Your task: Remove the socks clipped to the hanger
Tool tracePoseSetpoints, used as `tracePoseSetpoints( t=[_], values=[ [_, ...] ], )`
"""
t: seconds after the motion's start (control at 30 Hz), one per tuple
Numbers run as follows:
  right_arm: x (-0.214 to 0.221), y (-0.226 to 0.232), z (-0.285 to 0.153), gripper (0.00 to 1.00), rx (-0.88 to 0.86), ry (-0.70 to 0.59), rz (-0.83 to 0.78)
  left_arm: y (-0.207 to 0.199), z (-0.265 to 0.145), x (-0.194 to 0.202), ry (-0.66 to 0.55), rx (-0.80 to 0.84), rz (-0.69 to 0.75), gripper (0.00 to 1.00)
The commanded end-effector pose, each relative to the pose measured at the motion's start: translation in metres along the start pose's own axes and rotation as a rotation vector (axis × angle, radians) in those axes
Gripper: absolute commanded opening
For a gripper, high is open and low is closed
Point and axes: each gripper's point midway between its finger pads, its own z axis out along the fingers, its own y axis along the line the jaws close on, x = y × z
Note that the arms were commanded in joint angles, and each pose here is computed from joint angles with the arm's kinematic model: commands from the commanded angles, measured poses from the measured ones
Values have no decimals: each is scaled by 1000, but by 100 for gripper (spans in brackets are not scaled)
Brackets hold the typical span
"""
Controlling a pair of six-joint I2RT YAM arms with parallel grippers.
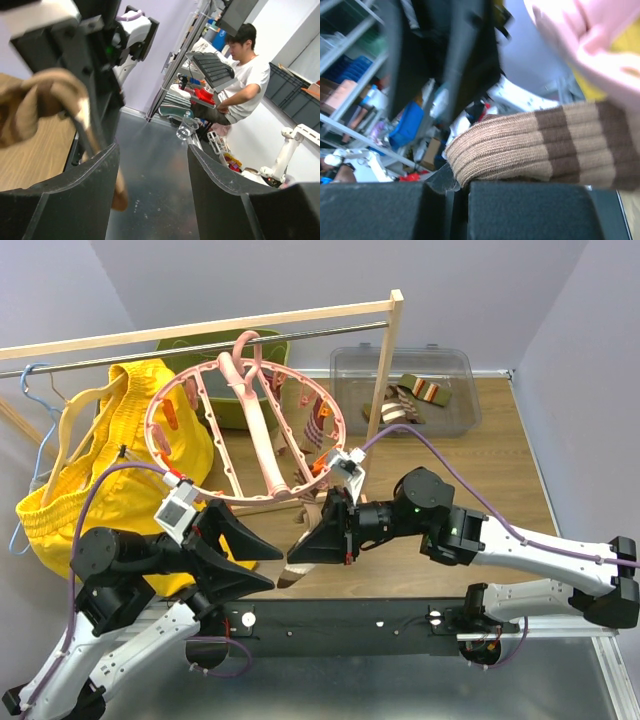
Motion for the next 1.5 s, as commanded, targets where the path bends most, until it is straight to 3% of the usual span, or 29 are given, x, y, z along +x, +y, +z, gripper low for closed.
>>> tracePoseSetpoints(
  t=[0.0, 0.6, 0.7, 0.73, 0.8, 0.83, 0.93, 0.97, 1.1, 1.2, 1.33, 1.47],
  values=[
    [-39, 45, 0, 1, -150, -132, -23, 19, -3, 11, 18, -84, -26, 66],
    [-53, 54, 16, 1, -153, -271, 24, 17, 1, 16, 85, -53, -30, 65],
    [-56, 58, 17, 1, -164, -275, 33, 17, 3, 15, 88, -49, -23, 49],
    [-56, 59, 18, 1, -163, -269, 22, 17, 2, 14, 87, -48, -19, 30],
    [-51, 53, 20, 2, -128, -238, 16, 14, 2, 12, 79, -46, -2, 12],
    [-50, 49, 21, 6, -108, -232, -1, 14, 2, 11, 77, -46, -1, 1],
    [-42, 31, 14, 29, -9, -212, -9, 3, -3, 6, 57, -30, 26, 0],
    [-37, 25, 10, 45, 23, -208, -5, -5, -6, 3, 41, -20, 41, 0],
    [-19, -1, -15, 76, 164, -189, 8, -22, -13, -5, 6, 4, 74, 0],
    [-5, -17, -41, 79, 277, -160, 2, -33, -18, -5, -3, 27, 76, 0],
    [-12, -50, -82, 79, 513, -262, 9, -44, -27, -4, -7, 27, 74, 0],
    [-22, -59, -113, 77, 621, -342, 10, -52, -34, -3, 3, 3, 56, 0]
  ],
)
